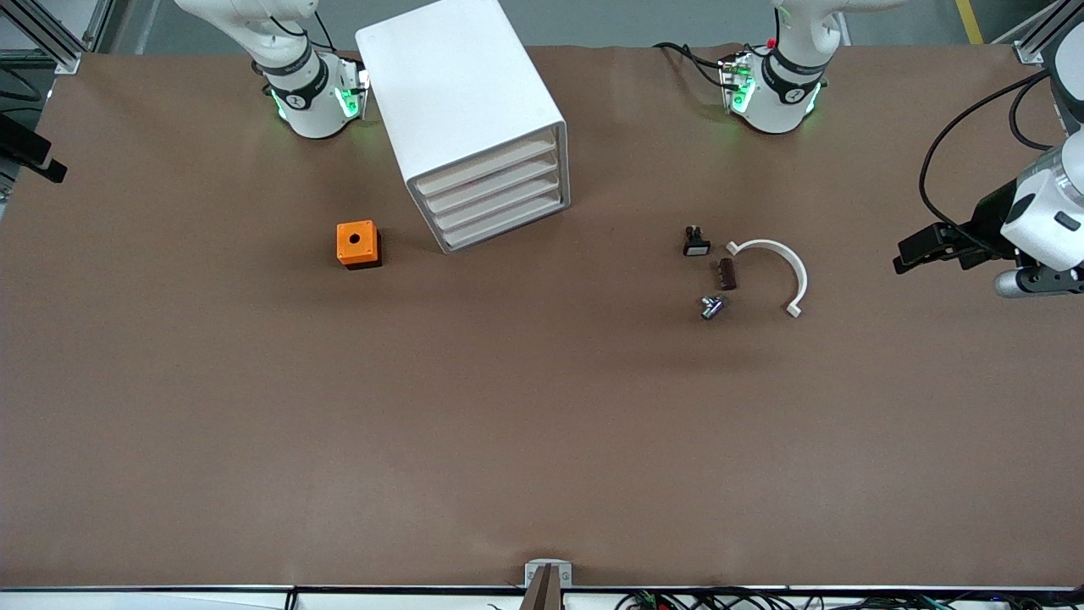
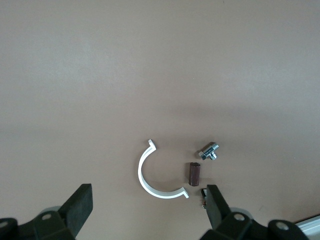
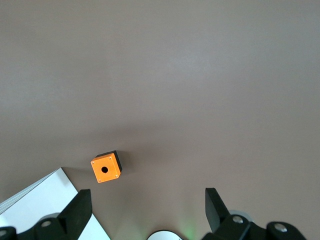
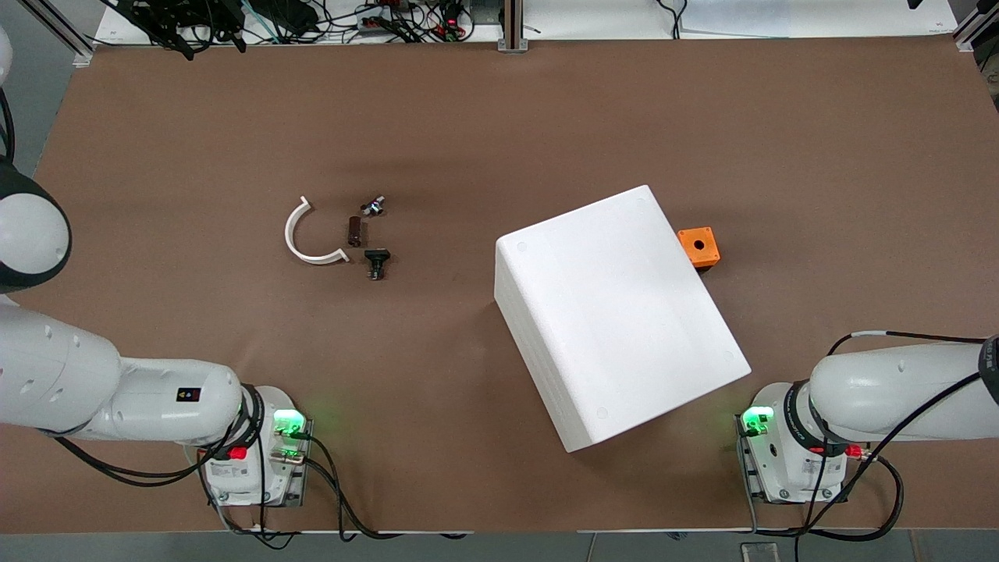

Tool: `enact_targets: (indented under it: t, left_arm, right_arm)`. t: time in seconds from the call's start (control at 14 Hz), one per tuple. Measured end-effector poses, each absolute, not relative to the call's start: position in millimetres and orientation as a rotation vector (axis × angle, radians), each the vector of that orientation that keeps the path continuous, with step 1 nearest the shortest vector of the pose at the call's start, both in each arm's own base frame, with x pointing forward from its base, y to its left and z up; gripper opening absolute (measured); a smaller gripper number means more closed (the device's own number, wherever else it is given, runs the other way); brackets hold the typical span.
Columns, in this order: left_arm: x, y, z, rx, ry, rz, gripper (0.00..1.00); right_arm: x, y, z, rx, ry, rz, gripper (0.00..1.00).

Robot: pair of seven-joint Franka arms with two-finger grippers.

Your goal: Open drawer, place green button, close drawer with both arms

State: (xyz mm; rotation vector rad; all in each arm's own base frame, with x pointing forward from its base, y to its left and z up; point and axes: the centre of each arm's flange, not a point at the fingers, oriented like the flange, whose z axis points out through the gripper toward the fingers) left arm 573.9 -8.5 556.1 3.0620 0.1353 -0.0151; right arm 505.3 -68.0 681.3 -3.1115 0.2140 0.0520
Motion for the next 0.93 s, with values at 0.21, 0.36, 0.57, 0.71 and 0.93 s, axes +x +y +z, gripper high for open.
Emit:
enact_targets:
  t: [0.21,0.36,0.57,0.71,0.93]
  left_arm:
    - [574.8,-5.6,559.1,3.062,0.143,-0.005,1.0]
    - [575.6,-4.9,563.3,3.061,0.145,0.009,1.0]
    - [577.5,-3.5,574.8,3.06,0.148,0.045,1.0]
    - [578.2,-5.2,581.8,3.059,0.142,0.065,1.0]
    - [577.3,-7.5,592.6,3.058,0.134,0.076,1.0]
  right_arm:
    - [505.3,-67.8,681.2,-3.112,0.213,0.053,1.0]
    - [505.4,-67.4,681.2,-3.112,0.211,0.053,1.0]
    - [505.4,-67.3,681.2,-3.112,0.211,0.053,1.0]
    - [505.4,-67.3,681.2,-3.112,0.211,0.053,1.0]
    - [505.4,-67.3,681.1,-3.112,0.211,0.053,1.0]
